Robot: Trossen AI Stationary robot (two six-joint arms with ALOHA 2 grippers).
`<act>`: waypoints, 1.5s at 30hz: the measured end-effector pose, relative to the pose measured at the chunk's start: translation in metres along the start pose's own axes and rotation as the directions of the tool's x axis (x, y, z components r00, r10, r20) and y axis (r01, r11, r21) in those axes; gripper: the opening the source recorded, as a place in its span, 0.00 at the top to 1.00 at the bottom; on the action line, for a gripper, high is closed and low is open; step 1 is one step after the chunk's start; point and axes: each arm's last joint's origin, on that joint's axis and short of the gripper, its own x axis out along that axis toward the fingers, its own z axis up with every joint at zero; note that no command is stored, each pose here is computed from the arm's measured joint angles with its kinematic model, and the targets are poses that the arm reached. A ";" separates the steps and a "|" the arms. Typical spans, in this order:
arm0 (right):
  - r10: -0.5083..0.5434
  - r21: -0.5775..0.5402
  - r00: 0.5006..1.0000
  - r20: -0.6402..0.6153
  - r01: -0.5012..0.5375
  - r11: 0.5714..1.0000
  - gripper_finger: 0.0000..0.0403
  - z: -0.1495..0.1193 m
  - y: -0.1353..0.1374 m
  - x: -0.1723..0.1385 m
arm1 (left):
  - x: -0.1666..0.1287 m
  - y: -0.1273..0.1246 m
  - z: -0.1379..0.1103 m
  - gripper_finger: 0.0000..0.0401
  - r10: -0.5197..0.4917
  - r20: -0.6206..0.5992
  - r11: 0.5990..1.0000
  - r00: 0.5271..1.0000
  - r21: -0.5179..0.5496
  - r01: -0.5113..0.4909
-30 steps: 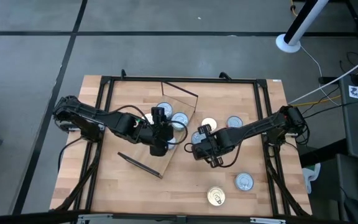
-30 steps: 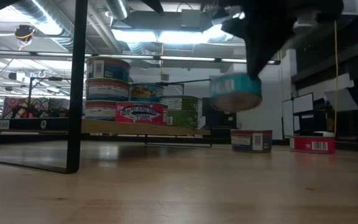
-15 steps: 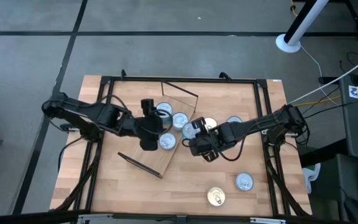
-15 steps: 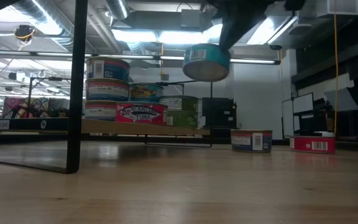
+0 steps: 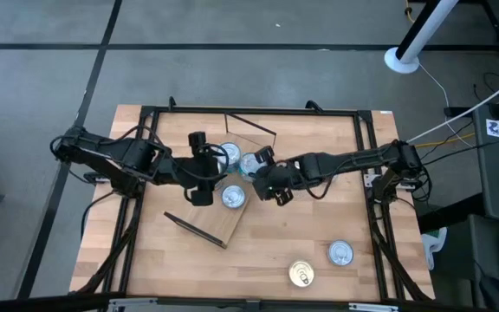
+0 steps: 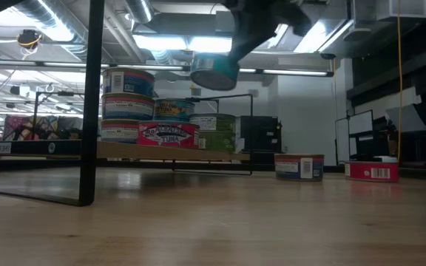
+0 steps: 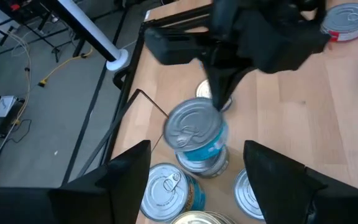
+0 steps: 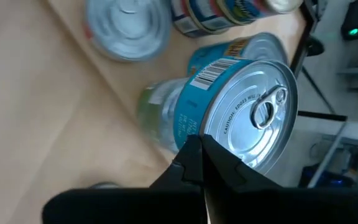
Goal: Stack canned seafood by type on shelf
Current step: Stack the light blue tuna can on top of the light blue tuna can on the shelf
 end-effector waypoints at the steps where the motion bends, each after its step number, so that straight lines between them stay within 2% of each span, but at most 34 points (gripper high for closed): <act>1: -0.009 -0.011 1.000 0.004 0.009 1.000 1.00 -0.001 -0.003 0.001 | 0.000 0.000 0.000 0.37 0.000 0.000 1.000 1.000 0.000 0.000; 7: -0.053 -0.059 0.998 0.028 0.055 0.997 1.00 -0.007 -0.022 0.009 | 0.000 0.000 0.000 0.37 0.000 0.000 1.000 1.000 0.000 0.000; 23: -0.051 -0.223 0.975 0.215 0.100 0.970 1.00 -0.013 -0.055 0.024 | 0.000 0.000 0.000 0.37 0.000 0.000 1.000 1.000 -0.002 0.000; 33: -0.053 -0.318 0.991 0.127 0.091 0.944 1.00 -0.016 -0.055 0.067 | 0.001 0.000 0.000 0.37 0.000 -0.002 1.000 1.000 -0.002 0.000; 45: -0.061 -0.305 0.989 0.138 0.101 0.947 1.00 -0.018 -0.059 0.076 | 0.001 0.000 0.000 0.37 0.000 -0.002 1.000 1.000 -0.003 0.000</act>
